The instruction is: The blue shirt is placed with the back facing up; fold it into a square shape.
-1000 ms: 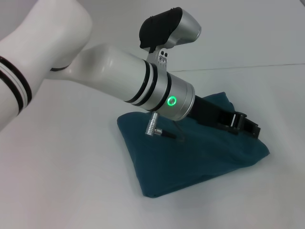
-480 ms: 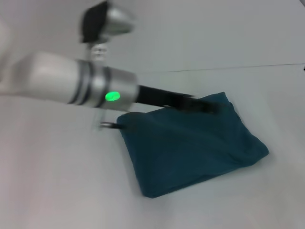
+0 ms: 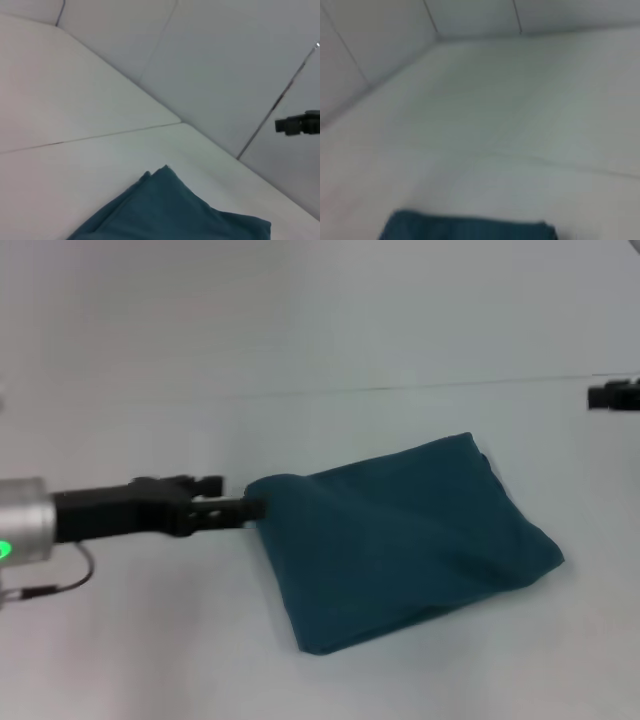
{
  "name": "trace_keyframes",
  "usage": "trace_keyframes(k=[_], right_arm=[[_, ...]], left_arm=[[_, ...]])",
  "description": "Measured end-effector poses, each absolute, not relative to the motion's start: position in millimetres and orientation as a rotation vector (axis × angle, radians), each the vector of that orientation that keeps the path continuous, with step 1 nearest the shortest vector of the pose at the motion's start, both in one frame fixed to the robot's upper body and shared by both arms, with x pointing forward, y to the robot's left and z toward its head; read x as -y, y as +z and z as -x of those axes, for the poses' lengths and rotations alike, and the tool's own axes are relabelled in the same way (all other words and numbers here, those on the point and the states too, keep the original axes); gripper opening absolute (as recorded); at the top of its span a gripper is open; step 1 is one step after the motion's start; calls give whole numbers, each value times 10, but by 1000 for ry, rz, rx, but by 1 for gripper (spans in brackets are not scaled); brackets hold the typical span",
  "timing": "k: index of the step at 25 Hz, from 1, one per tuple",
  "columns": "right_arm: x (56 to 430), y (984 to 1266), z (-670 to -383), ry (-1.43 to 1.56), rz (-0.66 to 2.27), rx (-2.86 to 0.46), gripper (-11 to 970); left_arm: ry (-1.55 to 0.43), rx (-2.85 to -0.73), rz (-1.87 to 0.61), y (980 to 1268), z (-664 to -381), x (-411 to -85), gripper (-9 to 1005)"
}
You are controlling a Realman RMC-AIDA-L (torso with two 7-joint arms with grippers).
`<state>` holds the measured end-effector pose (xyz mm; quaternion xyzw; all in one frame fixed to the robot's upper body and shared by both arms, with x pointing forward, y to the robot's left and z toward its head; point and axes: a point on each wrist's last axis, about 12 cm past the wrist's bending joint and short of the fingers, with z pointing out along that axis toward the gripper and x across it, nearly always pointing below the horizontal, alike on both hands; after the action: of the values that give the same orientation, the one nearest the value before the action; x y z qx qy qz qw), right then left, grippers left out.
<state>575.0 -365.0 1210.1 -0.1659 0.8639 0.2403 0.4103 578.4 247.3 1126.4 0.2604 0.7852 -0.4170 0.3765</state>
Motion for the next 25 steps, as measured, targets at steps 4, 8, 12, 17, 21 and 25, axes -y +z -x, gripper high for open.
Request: trace_keyframes(k=[4,8,12,17,21,25], right_arm=[[3375,12184,-5950,485,497,-2408,404],[3109,12115,-6115,378,539,-2551,521],[2894,12003,-6201,369,558,-2602,583],[2796,11791,-6222,392,550,-2660,644],[2806,11643,-6216,386,513,-2694,637],[2830,11523,-6189,403,484,-2720,637]], left_arm=[[-1066,-1991,-635,11192,-5642,-2673,928],[-1062,-2010,-651,11134,-5544,-2769,925],[-1046,-2049,-679,11073,-5505,-2782,923],[-1055,-2038,-735,11051,-5467,-2744,921],[-1060,-2032,-747,11057,-5458,-2743,920],[-1057,-2032,-745,11060,-5458,-2752,919]])
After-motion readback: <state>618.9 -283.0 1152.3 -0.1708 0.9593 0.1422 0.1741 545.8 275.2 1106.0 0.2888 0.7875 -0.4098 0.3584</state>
